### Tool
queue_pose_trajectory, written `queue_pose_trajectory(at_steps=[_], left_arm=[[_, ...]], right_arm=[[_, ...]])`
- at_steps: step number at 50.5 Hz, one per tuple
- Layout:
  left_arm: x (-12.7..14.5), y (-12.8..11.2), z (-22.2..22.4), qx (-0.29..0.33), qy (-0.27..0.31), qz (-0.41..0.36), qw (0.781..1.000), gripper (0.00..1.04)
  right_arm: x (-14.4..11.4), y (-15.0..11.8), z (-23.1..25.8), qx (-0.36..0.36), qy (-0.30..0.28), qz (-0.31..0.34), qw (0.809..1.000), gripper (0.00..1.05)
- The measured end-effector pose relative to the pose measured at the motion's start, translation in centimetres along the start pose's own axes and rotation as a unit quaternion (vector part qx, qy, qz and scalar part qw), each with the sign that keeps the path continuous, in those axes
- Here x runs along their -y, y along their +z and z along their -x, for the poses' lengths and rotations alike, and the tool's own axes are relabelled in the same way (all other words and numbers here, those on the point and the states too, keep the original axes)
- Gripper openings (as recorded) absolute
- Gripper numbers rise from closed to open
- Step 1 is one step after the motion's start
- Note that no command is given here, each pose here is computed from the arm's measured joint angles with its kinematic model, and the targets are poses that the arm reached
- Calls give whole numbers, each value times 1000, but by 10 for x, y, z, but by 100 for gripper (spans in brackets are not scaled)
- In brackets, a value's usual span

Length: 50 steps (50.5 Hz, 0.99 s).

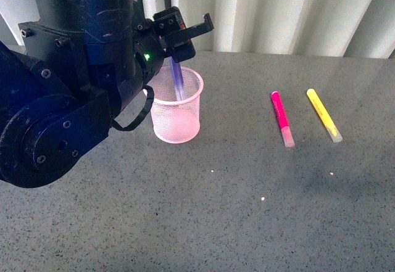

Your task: Insert purple and pink pens into pink cup

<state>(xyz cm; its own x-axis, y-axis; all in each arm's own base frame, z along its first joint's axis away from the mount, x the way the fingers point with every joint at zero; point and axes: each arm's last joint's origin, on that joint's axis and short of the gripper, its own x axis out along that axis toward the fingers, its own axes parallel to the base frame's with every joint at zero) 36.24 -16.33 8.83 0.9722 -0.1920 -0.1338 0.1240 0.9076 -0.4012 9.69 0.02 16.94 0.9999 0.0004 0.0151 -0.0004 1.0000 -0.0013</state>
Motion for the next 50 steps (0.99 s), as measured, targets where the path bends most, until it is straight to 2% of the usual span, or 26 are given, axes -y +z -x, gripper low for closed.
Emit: queue_pose_trajectory(at_steps=[13, 18, 25, 31, 36, 42, 44, 48, 50], left_arm=[[-2, 9, 15, -25, -1, -13, 1000, 79], [-3, 29, 37, -97, -11, -61, 993, 100], [-12, 50, 74, -211, -47, -105, 971, 98], [-29, 71, 122, -271, -52, -97, 956, 98], [-28, 88, 132, -243, -55, -99, 963, 98], [-29, 82, 130, -238, -44, -114, 964, 96], [-33, 74, 128, -169, -10, -148, 974, 90], [-48, 63, 143, -46, 64, -188, 979, 75], [-53, 63, 151, -13, 80, -192, 978, 70]], right_arm=[[0, 0, 0, 0, 0, 0, 1000, 98], [0, 0, 0, 0, 0, 0, 1000, 98], [0, 0, 0, 0, 0, 0, 1000, 98], [0, 0, 0, 0, 0, 0, 1000, 98], [0, 0, 0, 0, 0, 0, 1000, 98], [0, 0, 0, 0, 0, 0, 1000, 98], [0, 0, 0, 0, -1, 0, 1000, 98], [0, 0, 0, 0, 1, 0, 1000, 98], [0, 0, 0, 0, 0, 0, 1000, 98]])
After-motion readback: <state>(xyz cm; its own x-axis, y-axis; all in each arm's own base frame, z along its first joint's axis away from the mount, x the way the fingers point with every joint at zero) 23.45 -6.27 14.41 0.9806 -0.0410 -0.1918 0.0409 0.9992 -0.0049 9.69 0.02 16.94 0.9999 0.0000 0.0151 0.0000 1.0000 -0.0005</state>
